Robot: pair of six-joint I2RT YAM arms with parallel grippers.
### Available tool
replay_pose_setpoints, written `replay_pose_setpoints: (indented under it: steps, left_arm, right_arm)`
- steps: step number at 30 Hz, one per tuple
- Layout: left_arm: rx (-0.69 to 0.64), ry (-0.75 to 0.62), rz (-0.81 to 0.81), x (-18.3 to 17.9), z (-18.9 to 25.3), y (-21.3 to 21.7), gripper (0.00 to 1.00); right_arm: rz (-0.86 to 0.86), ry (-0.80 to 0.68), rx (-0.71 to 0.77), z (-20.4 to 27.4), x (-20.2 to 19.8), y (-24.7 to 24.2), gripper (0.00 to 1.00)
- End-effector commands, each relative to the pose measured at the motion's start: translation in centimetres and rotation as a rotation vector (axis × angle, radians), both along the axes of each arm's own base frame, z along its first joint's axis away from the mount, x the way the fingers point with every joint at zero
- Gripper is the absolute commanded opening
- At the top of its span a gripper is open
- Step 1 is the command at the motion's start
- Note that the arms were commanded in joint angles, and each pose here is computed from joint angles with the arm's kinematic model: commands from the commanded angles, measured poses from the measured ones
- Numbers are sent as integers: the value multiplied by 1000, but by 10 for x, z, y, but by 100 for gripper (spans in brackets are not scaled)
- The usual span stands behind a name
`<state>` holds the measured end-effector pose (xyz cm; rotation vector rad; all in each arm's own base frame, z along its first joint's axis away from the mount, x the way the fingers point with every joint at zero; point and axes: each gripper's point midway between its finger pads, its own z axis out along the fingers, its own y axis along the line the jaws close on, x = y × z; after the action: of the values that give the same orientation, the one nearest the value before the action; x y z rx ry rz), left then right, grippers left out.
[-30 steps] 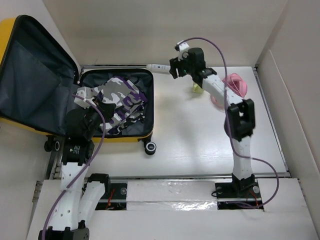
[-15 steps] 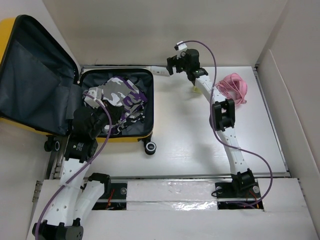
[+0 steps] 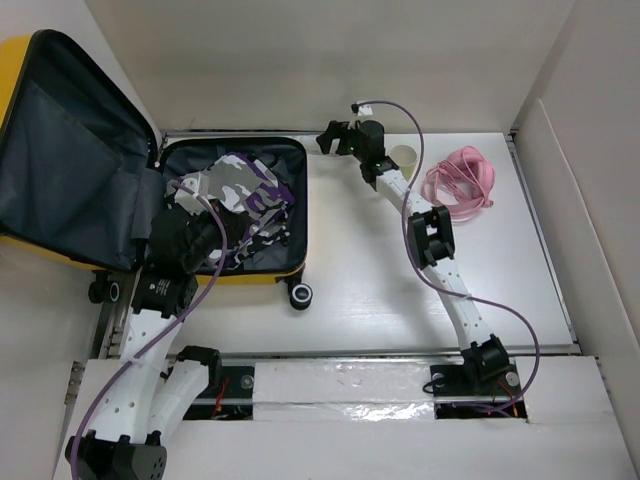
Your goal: Pack the luggage
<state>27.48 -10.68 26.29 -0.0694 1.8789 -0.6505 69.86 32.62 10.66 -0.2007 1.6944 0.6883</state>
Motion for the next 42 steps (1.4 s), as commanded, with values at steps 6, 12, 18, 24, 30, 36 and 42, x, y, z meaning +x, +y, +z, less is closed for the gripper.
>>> replay_pose_setpoints:
  steps: [6,12,18,24,30,36,42]
  left_arm:
    - [1,-56,-32,2,15,-5,3]
    - [1,-63,-33,0,17,-5,3]
    - [4,-73,-24,-2,19,-3,3]
    - [4,-85,-14,-2,22,-1,3]
    - [5,-87,-11,-3,22,0,3]
    - [4,-95,-15,-6,23,-1,3]
    - [7,-93,-16,-7,22,0,3]
  right_arm:
    - [28,-101,116,48,6,-3,100]
    - [92,-21,91,34,-7,4,99]
    - [122,0,82,27,-9,3,98]
    - [200,39,75,26,-24,10,94]
    - [228,0,-44,53,-54,14,87]
    - [135,-23,-215,58,-49,16,100]
    - [-8,86,-323,27,-39,-12,100]
